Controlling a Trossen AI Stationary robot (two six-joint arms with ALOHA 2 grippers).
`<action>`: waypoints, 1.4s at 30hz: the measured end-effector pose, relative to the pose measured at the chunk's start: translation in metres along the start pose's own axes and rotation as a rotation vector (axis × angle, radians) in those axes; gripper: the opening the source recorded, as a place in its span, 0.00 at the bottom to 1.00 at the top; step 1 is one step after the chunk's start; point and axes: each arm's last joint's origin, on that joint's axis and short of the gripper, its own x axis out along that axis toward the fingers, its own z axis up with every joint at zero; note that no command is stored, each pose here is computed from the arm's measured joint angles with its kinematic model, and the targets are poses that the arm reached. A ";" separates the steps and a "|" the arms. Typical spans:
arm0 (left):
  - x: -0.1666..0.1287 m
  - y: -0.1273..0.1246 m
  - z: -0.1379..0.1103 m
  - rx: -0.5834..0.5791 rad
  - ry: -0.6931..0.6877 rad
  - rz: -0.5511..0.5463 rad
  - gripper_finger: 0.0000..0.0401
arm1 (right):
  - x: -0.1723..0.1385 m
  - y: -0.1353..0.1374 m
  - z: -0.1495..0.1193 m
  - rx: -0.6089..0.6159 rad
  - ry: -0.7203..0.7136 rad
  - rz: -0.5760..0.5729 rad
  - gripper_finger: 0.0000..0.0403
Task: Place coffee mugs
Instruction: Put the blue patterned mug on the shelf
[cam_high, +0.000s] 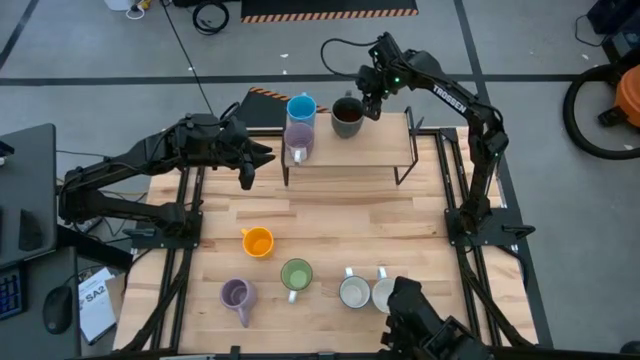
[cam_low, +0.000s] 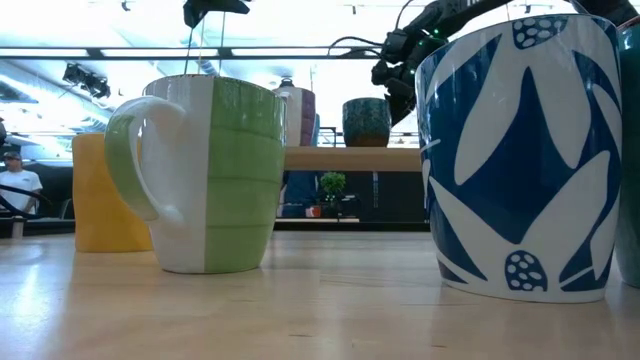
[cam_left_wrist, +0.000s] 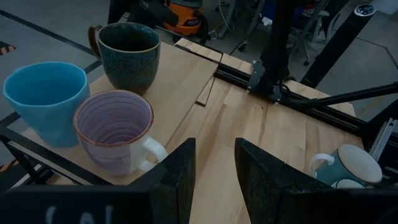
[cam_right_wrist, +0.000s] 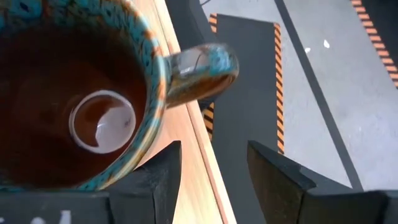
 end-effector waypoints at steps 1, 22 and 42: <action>0.000 0.000 0.000 0.000 0.000 0.000 0.29 | 0.000 0.001 0.001 -0.004 -0.005 0.001 0.46; 0.000 0.000 0.000 -0.002 0.003 0.000 0.29 | 0.002 0.009 0.009 0.006 0.024 -0.146 0.46; -0.001 -0.011 -0.003 0.054 0.018 -0.067 0.29 | 0.000 0.044 -0.017 0.194 0.238 0.131 0.46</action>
